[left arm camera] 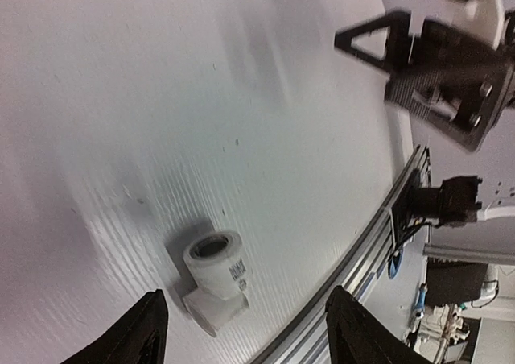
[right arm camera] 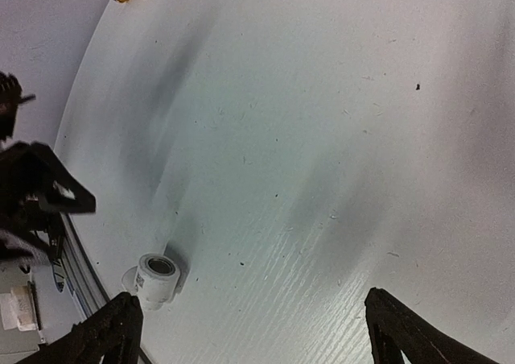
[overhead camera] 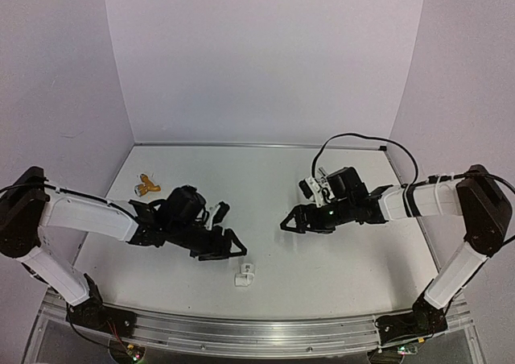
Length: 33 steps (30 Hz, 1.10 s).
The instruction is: Install the water faucets
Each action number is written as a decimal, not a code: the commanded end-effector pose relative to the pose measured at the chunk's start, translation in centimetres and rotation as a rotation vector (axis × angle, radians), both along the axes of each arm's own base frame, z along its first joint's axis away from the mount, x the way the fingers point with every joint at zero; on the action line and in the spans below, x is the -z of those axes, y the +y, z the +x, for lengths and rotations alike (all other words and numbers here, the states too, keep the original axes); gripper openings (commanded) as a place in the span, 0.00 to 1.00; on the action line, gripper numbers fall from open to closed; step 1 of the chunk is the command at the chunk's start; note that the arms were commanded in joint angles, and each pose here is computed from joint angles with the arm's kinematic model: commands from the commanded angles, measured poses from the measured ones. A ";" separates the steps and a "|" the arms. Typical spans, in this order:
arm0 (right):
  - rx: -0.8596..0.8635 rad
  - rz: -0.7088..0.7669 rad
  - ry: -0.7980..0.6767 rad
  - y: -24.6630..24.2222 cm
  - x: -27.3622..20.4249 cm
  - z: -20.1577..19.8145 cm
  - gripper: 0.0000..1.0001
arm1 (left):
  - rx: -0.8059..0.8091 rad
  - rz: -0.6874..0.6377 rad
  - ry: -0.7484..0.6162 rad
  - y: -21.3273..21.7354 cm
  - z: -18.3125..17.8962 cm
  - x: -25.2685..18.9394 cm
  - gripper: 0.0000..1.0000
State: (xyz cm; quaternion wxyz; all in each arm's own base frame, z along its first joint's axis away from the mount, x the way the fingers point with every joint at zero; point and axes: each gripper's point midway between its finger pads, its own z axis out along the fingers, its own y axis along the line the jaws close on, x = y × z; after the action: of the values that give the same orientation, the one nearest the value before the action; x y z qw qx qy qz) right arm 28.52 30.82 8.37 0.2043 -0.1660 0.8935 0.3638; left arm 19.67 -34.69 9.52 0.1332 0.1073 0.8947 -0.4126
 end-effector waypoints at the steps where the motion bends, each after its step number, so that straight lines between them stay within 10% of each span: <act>1: 0.006 0.054 -0.073 0.7 -2.4 1.3 0.97 | 0.025 0.102 0.033 -2.0 -4.0 2.2 0.73; 22: 0.020 0.068 -0.068 0.2 -3.0 0.0 0.97 | 0.022 0.471 -0.097 -3.6 -3.2 6.6 0.73; 33: 0.012 0.051 -0.079 0.4 -2.7 -0.3 0.97 | 0.010 0.462 -0.128 -4.8 -2.0 5.6 0.35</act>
State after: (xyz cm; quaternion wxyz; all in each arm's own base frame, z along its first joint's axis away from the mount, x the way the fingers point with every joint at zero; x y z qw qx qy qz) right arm 27.99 30.90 9.70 0.2180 -0.1611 0.8860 0.3762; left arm 16.43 -38.46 2.33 0.1349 0.1676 0.9590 -0.1845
